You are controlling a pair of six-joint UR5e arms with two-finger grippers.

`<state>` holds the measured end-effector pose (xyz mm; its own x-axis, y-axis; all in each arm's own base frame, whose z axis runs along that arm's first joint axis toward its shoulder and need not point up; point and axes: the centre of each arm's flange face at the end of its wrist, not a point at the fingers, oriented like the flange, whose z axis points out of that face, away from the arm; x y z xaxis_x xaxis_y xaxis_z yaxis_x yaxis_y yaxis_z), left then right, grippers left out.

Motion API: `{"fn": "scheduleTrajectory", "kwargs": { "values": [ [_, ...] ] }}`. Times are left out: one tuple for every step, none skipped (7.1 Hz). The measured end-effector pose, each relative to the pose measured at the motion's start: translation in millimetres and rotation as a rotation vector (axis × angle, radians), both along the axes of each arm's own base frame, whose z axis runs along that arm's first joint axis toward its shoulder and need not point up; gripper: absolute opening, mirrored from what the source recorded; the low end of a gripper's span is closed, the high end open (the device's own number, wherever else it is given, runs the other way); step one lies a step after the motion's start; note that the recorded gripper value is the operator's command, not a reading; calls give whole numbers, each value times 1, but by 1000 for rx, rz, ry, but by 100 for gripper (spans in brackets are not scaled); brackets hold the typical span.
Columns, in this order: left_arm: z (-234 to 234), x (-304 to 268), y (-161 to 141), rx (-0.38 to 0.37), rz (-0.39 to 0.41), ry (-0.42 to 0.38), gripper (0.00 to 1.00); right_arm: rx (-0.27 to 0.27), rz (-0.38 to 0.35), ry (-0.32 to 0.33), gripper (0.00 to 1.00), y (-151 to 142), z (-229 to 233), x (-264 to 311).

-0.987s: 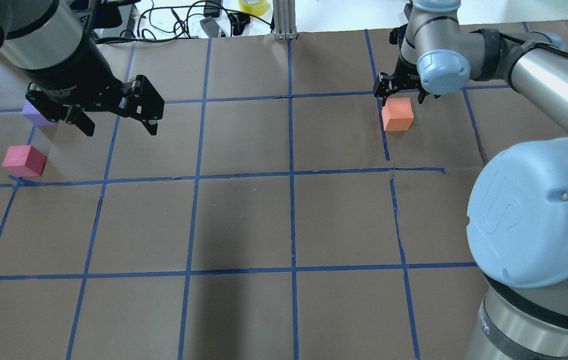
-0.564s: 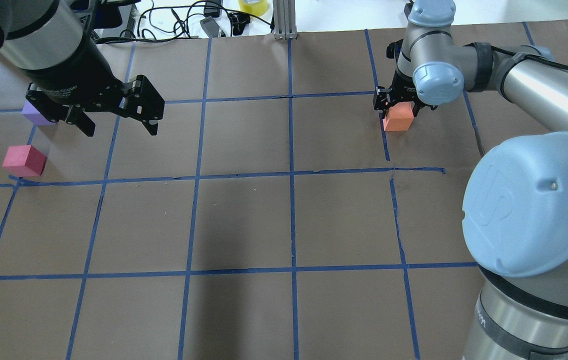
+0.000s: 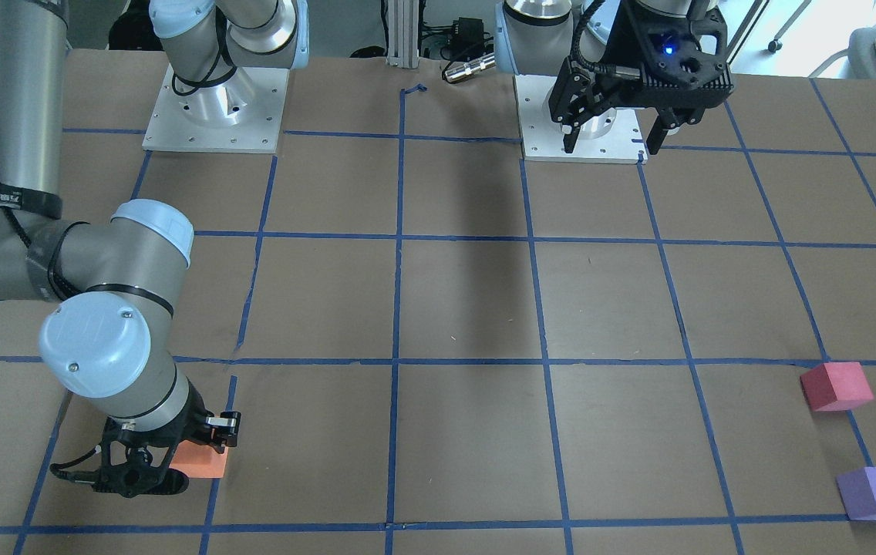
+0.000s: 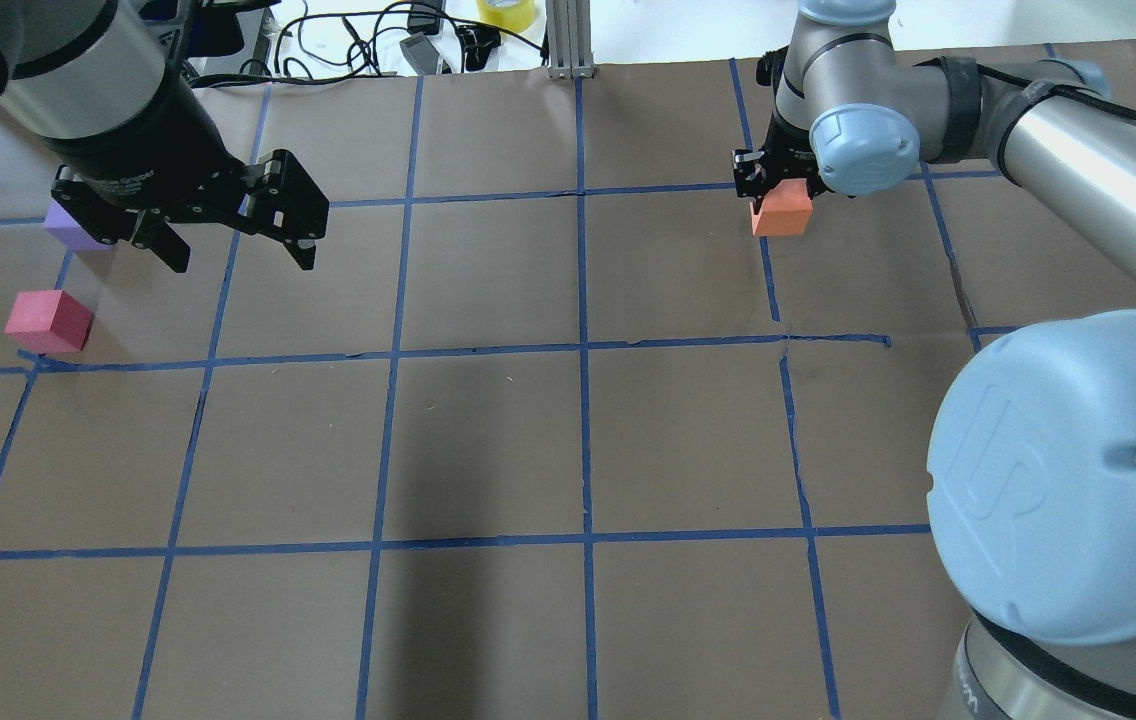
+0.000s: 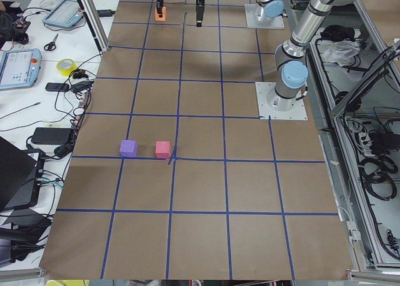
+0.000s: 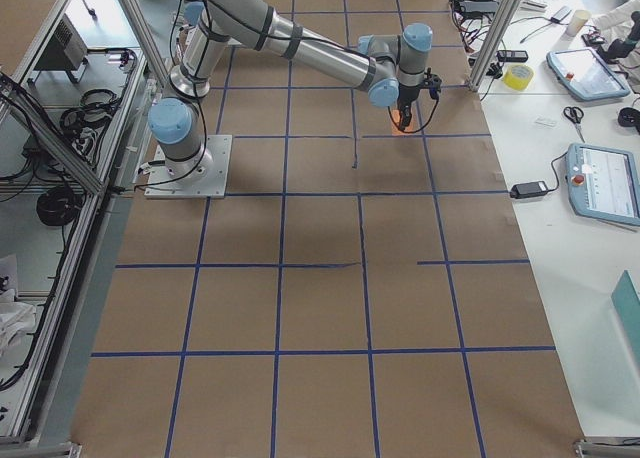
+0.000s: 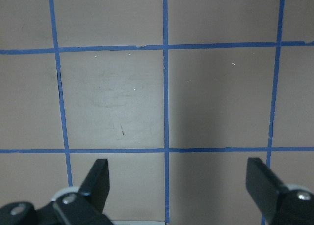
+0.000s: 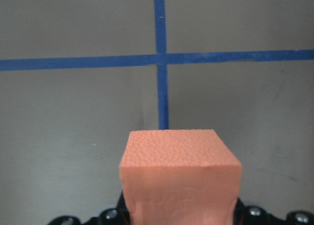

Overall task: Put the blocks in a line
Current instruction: 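Carry the orange cube with the right gripper toward the table center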

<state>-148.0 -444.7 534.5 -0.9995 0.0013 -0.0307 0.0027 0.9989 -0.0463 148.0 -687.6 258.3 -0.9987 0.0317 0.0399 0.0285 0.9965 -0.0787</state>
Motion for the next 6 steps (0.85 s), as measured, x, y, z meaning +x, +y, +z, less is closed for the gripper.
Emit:
{"fn": "scheduleTrajectory", "kwargs": {
  "values": [
    [0, 0, 0, 0, 0, 0, 100, -24, -26, -9, 6, 5, 11, 38],
    [0, 0, 0, 0, 0, 0, 100, -45, -57, -27, 6, 12, 19, 83],
    [0, 0, 0, 0, 0, 0, 100, -59, -83, -55, 6, 21, 24, 132],
    [0, 0, 0, 0, 0, -1, 100, -55, -100, -76, 6, 36, 19, 181],
    [0, 0, 0, 1, 0, -1, 100, -45, -109, -84, 6, 49, 10, 218],
    [0, 0, 0, 0, 0, -1, 100, -28, -115, -86, 6, 58, -5, 242]
  ]
}}
